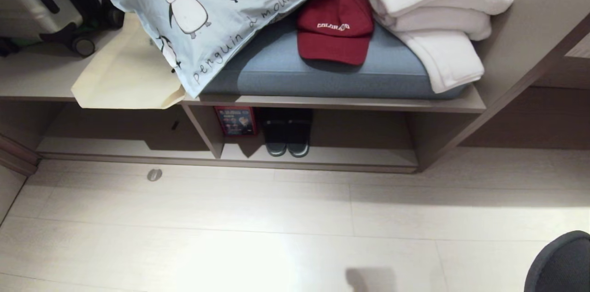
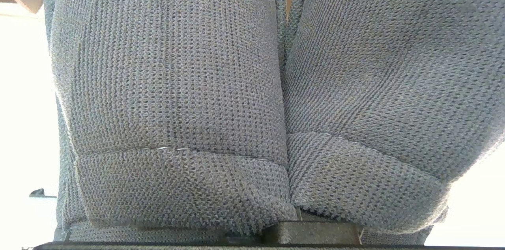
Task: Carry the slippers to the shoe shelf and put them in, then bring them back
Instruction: Place the slippers into the shoe cabinet
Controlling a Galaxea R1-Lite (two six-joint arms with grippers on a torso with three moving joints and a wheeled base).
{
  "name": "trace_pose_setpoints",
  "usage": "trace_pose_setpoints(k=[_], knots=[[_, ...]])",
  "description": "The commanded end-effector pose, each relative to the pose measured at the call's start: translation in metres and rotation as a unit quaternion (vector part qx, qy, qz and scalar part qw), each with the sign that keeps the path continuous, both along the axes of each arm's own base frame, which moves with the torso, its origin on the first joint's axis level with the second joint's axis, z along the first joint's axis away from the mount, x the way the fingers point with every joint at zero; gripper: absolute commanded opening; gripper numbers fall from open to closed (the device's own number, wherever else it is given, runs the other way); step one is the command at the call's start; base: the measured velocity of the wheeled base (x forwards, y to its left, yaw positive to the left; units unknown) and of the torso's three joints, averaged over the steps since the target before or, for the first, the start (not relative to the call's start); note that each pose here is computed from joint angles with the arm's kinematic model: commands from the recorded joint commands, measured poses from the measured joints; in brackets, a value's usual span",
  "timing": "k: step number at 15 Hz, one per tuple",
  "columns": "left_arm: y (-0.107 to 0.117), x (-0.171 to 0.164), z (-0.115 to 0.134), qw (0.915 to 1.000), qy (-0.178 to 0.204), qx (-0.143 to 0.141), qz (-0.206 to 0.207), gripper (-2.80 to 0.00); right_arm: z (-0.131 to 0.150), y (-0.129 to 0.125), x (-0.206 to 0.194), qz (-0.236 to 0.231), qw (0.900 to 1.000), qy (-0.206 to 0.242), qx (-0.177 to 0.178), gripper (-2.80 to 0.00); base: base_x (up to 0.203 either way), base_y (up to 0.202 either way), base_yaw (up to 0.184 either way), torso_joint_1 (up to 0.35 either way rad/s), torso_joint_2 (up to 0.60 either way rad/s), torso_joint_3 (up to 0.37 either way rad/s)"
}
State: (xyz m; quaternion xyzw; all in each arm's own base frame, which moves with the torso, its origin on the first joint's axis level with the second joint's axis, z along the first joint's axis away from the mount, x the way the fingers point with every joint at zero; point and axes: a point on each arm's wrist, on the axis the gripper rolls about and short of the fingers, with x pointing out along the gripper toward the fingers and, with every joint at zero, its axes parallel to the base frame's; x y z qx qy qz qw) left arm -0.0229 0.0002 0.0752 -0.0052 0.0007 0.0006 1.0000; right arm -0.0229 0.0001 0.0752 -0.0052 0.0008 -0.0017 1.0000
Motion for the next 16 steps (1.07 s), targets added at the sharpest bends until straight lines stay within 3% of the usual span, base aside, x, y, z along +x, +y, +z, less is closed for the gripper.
trace_pose_setpoints(k=[1,16], knots=[[0.0,0.0002,-0.0004,1.0,0.002,0.0,0.0,-2.8,-0.0001,0.0,-0.0001,0.0,1.0,-0.001,0.0,-2.8,0.0,0.0,0.0,0.007,0.0,-0.188],[0.0,0.0002,-0.0004,1.0,0.002,-0.002,0.0,-2.8,-0.0001,0.0,-0.0001,0.0,1.0,-0.001,0.0,-2.8,0.0,0.0,0.0,0.001,0.0,-0.198]])
